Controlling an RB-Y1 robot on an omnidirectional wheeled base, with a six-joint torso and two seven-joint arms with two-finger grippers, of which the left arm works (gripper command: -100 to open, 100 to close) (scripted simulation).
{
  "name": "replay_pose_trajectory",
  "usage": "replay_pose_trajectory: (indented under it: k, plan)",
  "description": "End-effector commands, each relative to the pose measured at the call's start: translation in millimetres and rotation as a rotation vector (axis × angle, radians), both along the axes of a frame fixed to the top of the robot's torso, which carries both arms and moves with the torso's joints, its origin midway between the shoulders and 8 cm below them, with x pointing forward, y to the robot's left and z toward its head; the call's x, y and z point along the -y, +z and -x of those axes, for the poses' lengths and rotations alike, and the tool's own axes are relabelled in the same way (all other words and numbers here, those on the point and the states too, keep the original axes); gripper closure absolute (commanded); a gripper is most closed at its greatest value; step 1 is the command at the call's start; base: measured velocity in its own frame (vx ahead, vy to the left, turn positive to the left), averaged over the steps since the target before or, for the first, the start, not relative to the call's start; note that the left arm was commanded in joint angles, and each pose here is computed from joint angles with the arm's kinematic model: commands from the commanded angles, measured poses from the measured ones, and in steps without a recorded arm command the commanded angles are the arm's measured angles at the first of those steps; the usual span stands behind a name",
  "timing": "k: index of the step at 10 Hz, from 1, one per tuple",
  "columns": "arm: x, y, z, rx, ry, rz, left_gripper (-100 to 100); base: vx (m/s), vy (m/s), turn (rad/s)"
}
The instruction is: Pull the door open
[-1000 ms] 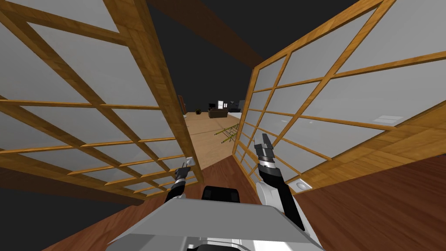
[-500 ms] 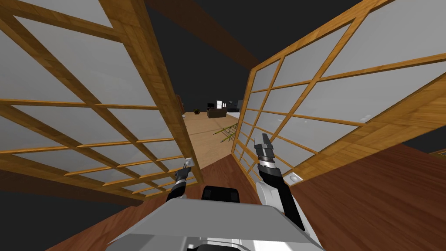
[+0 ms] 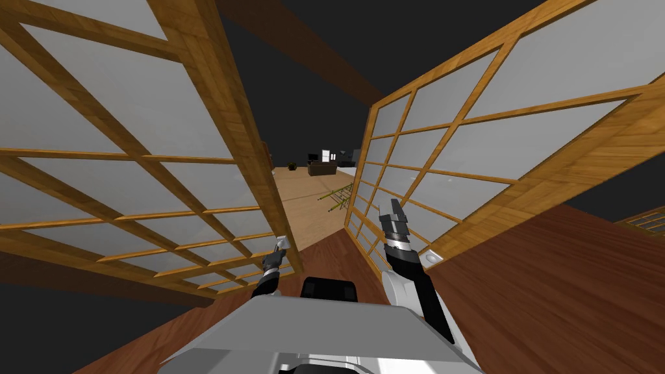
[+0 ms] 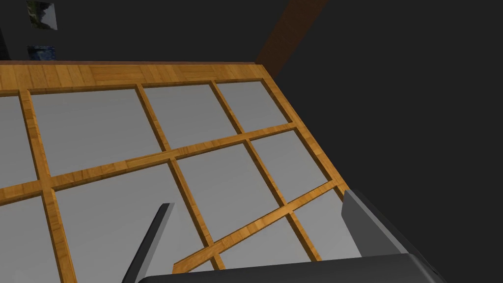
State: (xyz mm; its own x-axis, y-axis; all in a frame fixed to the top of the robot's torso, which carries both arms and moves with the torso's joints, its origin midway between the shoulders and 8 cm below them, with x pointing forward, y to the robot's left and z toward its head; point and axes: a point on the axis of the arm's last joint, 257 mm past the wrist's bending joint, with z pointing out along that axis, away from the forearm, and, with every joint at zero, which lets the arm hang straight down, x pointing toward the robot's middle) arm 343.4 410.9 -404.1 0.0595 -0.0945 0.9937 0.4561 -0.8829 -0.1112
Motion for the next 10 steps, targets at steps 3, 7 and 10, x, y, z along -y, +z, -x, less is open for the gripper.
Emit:
replay_pose_trajectory:
  k: [3,7,10]
  plan:
    - [0.7,-1.2,1.8,0.018,0.005,0.050,-100,-0.032,0.013,-0.005]
    - [-12.2,4.1,-20.3,-0.005,0.003,0.077,-100,-0.003,-0.032,0.071]
    - [-13.4,5.9,-24.9,-0.007,0.000,0.083,-100,0.006,-0.033,0.018]
